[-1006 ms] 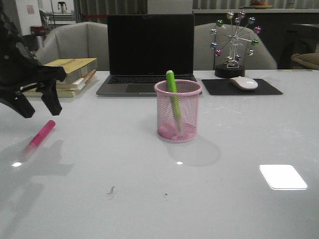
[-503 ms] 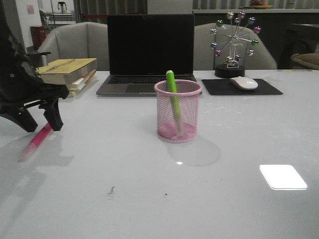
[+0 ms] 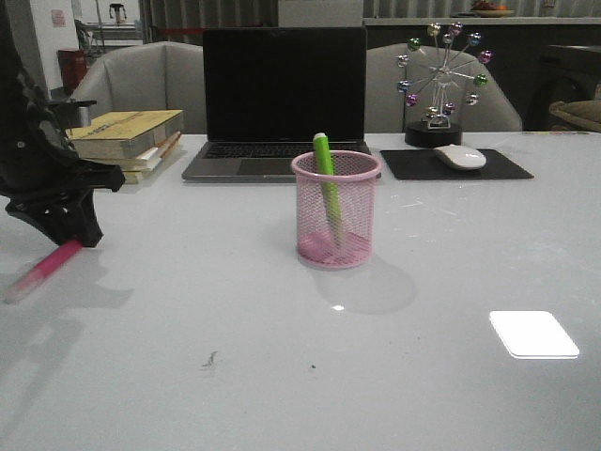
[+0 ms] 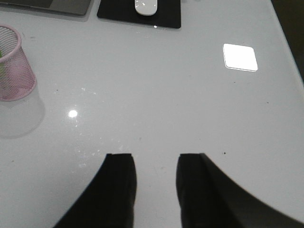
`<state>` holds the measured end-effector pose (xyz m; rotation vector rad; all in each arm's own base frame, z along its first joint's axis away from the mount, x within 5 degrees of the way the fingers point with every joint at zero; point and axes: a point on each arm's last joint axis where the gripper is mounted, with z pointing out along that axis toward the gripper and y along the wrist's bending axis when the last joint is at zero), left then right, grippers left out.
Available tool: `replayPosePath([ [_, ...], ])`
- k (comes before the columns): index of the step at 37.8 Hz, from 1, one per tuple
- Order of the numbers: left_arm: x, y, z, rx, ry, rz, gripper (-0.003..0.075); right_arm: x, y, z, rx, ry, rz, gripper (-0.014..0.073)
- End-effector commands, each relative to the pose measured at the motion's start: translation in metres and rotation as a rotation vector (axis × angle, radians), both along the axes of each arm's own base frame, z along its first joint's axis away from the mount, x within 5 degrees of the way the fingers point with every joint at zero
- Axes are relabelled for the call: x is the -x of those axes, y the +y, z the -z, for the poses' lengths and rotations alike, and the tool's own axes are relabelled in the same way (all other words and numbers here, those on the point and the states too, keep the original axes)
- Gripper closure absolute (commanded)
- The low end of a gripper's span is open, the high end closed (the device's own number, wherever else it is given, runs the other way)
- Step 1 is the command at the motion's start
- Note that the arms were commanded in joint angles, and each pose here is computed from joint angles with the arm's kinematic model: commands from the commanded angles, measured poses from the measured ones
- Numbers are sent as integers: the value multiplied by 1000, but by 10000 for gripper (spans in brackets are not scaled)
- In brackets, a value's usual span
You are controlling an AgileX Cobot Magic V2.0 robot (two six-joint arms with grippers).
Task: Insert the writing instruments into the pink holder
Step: 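Lower the left gripper onto the pink marker and grasp it, then lift the pink marker and carry it toward the pink holder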
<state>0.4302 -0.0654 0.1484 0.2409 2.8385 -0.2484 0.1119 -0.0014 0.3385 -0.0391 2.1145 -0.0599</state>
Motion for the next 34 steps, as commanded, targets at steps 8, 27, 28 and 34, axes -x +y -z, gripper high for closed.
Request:
replayPosePath([
  [8,15,-1,14,-39,181,54,629,-2,-1,-14,22,-93,0,241],
  [27,-9,-11,-59,72,-77,61,629,-2,-1,-14,22,-93,0,241],
  [28,-10,-12,-69,87,-112,68,629,-2,-1,-14,22,-93,0,241],
  [34,-10,-24,-126,229,-332,126,629,-2,-1,-14,22,-93,0,241],
])
